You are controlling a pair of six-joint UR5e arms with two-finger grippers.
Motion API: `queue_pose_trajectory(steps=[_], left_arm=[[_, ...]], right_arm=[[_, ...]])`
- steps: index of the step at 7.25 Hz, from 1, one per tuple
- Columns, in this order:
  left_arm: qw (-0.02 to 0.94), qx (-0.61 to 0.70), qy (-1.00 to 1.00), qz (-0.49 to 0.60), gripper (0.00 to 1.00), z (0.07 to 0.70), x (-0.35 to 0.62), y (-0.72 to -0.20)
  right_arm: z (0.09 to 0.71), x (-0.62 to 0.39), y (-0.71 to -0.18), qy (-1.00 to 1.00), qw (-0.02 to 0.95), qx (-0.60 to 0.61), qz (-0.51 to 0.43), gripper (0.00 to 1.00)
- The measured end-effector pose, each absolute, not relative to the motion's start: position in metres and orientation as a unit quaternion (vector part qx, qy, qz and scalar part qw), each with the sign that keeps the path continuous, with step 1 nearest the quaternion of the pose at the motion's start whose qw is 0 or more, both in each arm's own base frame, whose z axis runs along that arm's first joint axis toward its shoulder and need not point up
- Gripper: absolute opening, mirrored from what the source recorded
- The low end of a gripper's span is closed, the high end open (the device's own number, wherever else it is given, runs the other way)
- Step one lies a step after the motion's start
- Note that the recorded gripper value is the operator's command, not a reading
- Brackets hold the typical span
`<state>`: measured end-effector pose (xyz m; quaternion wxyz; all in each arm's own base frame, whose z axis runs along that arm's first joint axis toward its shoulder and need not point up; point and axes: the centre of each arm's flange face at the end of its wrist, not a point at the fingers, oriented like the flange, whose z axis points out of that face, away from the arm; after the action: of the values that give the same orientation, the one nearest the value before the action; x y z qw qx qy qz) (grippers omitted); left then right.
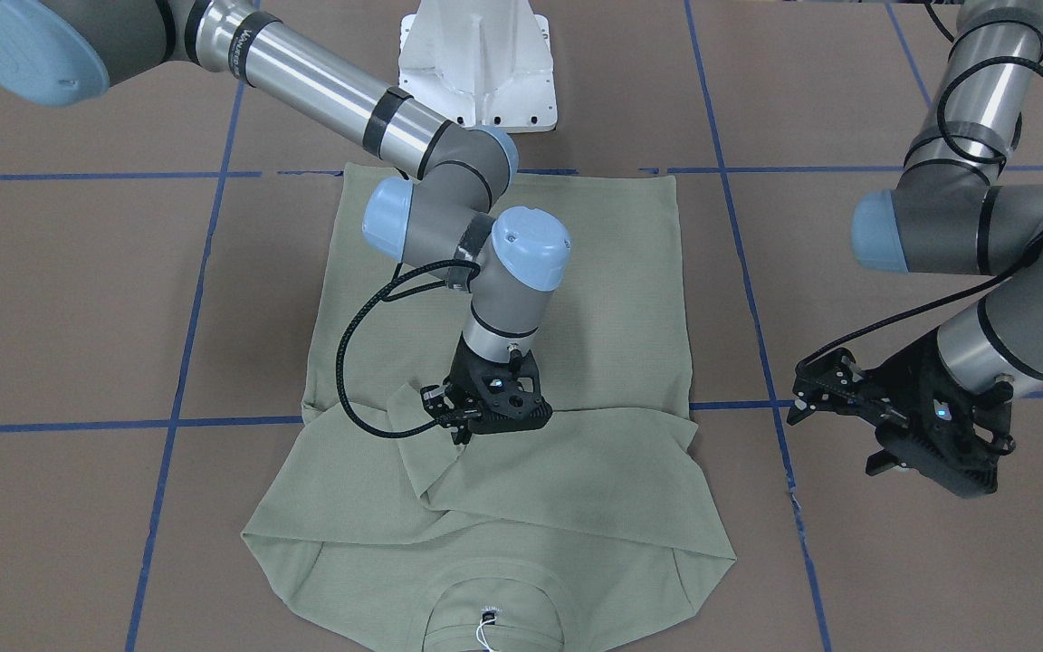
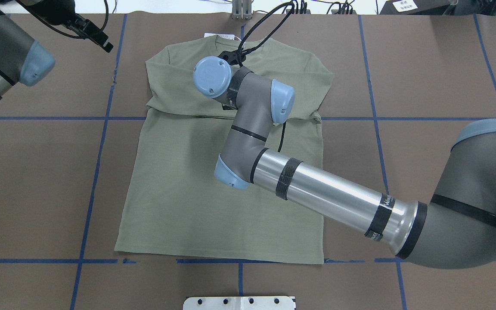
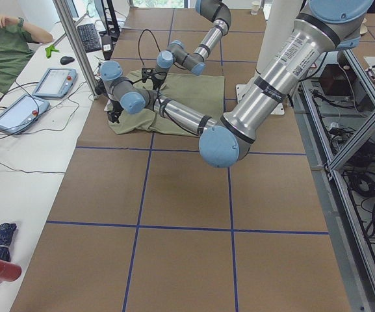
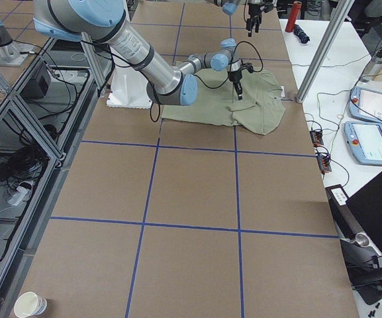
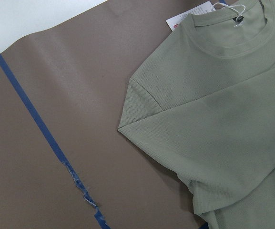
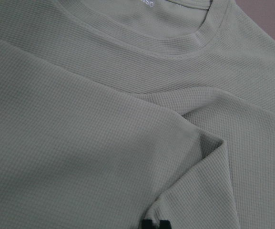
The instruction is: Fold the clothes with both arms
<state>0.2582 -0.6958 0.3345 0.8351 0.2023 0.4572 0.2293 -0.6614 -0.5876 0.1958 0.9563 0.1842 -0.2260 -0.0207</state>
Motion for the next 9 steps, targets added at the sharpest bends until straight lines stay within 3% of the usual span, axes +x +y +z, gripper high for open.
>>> queue_pose_trajectory(steps=[5,9], left_arm=[[0.835,0.203,0.458,0.229,1.00,0.332,0.257,-0.694],[0.834,0.205,0.457,0.230,1.00,0.329,0.258,-0.693]], right_arm=[[0.185,-0.648,-0.598,-0.232,0.955,0.183,-0.021,0.00],[0.214,-0.553,-0.617,-0.198,0.963,0.163,-0.081,0.00]])
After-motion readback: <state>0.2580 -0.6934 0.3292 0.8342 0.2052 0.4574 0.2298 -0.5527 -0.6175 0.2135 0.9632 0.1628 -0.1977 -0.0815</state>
